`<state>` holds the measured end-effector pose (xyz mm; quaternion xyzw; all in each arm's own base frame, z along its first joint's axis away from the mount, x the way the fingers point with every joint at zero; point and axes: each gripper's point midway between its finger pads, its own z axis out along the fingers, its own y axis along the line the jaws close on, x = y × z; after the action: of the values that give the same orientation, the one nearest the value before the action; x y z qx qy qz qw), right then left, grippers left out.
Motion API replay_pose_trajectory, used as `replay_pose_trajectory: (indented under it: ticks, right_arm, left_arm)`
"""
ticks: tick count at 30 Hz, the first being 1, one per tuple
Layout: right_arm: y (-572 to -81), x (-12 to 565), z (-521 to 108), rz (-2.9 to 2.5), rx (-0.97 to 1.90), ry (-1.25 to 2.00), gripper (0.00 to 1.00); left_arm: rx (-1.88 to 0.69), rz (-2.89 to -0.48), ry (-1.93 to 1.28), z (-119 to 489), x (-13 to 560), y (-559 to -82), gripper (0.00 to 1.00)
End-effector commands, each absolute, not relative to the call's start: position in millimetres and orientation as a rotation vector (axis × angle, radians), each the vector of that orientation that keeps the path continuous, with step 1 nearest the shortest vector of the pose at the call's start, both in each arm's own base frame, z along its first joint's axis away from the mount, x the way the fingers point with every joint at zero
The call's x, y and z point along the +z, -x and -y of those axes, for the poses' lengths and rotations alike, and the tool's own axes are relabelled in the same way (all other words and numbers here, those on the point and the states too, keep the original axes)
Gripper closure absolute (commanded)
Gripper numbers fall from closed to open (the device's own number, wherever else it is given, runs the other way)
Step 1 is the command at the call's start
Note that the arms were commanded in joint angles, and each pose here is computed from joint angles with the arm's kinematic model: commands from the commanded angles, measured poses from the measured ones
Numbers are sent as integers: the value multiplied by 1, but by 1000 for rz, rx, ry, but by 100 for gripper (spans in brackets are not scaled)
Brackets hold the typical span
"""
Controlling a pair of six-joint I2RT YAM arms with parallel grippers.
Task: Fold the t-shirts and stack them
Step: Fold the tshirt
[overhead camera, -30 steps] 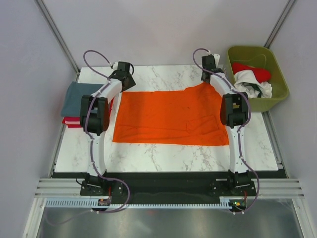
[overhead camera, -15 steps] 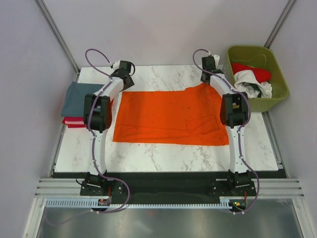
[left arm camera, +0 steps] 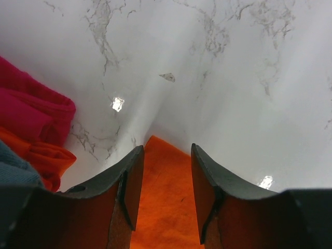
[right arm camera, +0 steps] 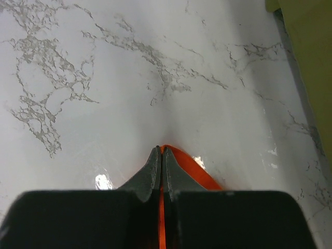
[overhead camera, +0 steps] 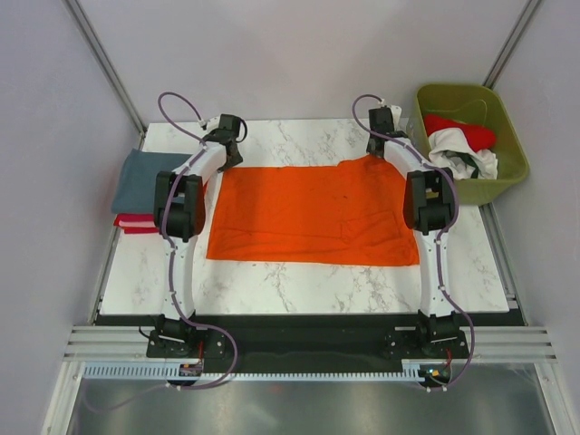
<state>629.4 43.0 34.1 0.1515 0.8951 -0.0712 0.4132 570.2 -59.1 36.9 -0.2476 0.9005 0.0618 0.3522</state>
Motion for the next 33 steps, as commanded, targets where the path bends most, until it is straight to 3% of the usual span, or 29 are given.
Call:
replay_pose_trajectory:
  ticks: [1,7,9,14,21,33]
  right_arm:
    - [-637,90,-43,-2143,-127,-408,100]
    - [-633,94,-44,-2137,-115,-415,100]
    - [-632,98,-44,-2132,-109,-415,100]
    - [-632,111,-44,-2109,-95,-421,100]
    - [-618,162,-34,-2029,-119,-454,100]
    - [-574,178,-34,-2014,-65,-476,100]
  left_arm:
    - [210,-2311,669,50,41,-571,51]
    - [211,-2344,668,52,33,-569,52]
    - [213,-2343,670,51,33,-570,57]
    - [223,-2300,693,48,44,-577,98]
    - [215,-2265,688,47,61,-583,98]
    - [195,-2176,678,48,90,-565,98]
